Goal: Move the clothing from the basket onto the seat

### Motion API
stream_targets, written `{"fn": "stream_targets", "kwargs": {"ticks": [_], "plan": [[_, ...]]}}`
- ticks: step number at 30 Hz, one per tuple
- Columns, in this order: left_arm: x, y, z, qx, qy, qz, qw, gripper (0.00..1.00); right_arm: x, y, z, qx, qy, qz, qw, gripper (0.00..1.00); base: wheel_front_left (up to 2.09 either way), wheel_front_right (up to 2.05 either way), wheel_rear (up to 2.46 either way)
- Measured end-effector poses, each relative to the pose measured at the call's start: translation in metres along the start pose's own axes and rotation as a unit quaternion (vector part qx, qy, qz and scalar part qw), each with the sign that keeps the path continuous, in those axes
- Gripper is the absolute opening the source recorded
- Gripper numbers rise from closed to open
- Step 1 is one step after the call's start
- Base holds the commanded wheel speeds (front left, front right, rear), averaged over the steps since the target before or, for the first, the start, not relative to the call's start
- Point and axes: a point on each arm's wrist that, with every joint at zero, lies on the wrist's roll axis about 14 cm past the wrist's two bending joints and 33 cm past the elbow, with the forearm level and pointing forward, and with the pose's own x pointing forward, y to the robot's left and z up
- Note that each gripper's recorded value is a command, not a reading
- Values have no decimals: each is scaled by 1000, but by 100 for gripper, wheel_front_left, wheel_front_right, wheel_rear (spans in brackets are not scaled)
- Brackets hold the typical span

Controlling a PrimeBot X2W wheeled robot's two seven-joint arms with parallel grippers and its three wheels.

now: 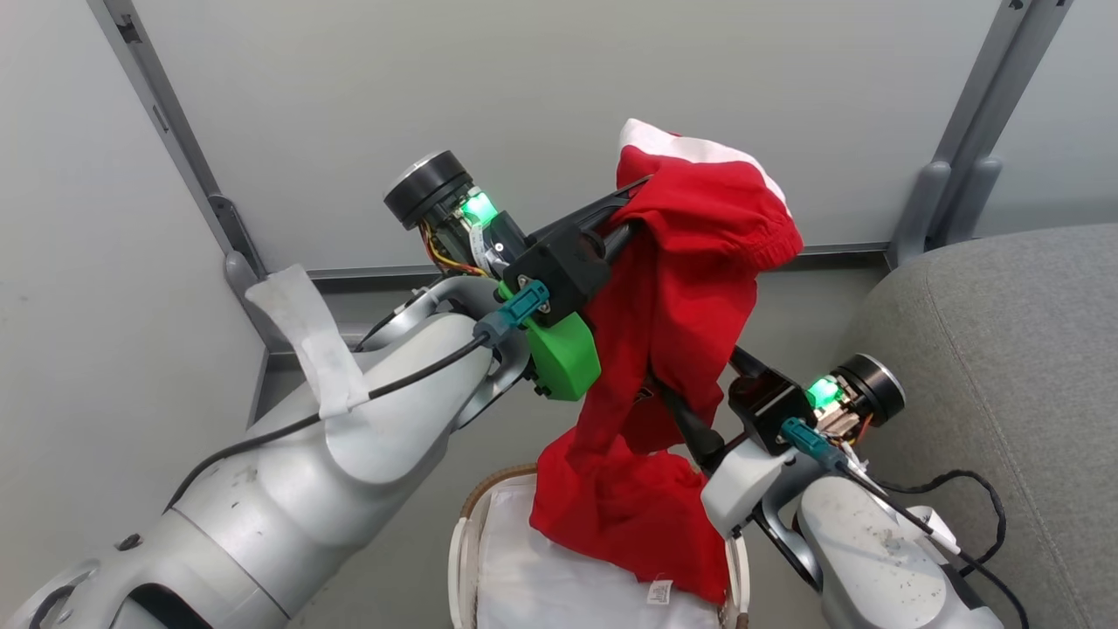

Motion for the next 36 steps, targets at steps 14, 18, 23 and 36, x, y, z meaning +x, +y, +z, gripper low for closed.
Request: {"fn": "stream_targets", "kwargs": {"ticks": [14, 18, 23, 36], "plan": [[-24, 6, -47, -104, 38, 72, 991, 13, -1, -15, 5, 24, -14, -26, 999, 0, 0, 0, 0], [-31, 0, -58, -151, 39, 102, 983, 100, -4, -27, 6, 31, -19, -45, 998, 0, 0, 0, 0], [-44, -19, -83, -208, 61, 122, 969, 100, -8, -42, 4, 37, -19, -69, 997, 0, 0, 0, 0], [-69, -68, -122, -313, 104, 155, 931, 100, -17, -67, 10, 25, -31, -108, 993, 0, 0, 0, 0]]}}
